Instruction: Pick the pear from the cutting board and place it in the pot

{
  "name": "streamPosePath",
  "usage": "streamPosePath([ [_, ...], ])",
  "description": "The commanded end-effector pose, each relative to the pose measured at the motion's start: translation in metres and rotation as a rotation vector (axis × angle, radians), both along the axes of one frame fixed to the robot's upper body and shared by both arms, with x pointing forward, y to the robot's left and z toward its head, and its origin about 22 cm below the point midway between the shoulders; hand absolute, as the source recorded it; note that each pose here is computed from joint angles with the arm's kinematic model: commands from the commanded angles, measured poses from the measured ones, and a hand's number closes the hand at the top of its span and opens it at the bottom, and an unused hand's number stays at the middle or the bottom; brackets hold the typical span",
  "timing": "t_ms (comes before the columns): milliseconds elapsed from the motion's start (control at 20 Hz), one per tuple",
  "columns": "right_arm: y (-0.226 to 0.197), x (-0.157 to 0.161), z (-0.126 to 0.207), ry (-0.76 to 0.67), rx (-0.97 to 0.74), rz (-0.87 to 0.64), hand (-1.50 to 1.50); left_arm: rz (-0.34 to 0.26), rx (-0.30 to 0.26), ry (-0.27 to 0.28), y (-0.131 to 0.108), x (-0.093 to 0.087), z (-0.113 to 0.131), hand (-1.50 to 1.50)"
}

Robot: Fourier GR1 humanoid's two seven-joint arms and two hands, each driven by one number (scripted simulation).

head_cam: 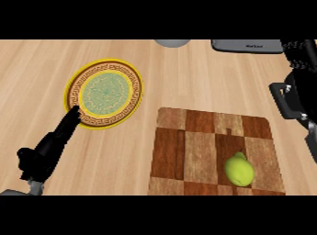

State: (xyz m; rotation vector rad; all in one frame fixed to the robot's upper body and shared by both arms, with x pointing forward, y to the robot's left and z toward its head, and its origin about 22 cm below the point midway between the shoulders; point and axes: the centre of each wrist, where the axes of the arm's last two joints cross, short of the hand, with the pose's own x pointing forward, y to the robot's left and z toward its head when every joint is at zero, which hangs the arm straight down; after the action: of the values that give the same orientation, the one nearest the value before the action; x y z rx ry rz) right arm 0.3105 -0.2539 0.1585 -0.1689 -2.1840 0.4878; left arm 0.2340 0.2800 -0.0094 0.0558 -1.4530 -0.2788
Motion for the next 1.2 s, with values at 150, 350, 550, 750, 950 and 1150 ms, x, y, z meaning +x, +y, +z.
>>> streamPosePath([
  [150, -0.049, -0.042, 0.001, 0.016, -0.008, -0.299, 1.5, 0.237, -0.076, -0.158, -0.003, -0.001, 0.0, 0.0],
  [350, -0.138, -0.064, -0.042, 0.265, -0.171, -0.873, -1.5, 0.318, -0.116, -0.2, 0.007, 0.001, 0.007, 0.0],
  [550, -0.081, -0.116, -0.068, 0.201, -0.071, -0.876, -1.5, 0.311, -0.153, -0.24, -0.026, -0.002, 0.007, 0.0],
  [750, -0.03, -0.158, -0.046, 0.064, -0.04, -0.845, -1.5, 0.292, -0.152, -0.245, -0.035, -0.006, -0.007, 0.0],
  [950, -0.01, -0.187, -0.032, 0.204, -0.188, -0.866, -1.5, 0.24, -0.178, -0.263, -0.036, -0.004, -0.002, 0.0],
  [1150, -0.005, -0.198, -0.03, 0.479, -0.369, -0.856, -1.5, 0.238, -0.17, -0.265, -0.046, 0.011, 0.011, 0.0],
])
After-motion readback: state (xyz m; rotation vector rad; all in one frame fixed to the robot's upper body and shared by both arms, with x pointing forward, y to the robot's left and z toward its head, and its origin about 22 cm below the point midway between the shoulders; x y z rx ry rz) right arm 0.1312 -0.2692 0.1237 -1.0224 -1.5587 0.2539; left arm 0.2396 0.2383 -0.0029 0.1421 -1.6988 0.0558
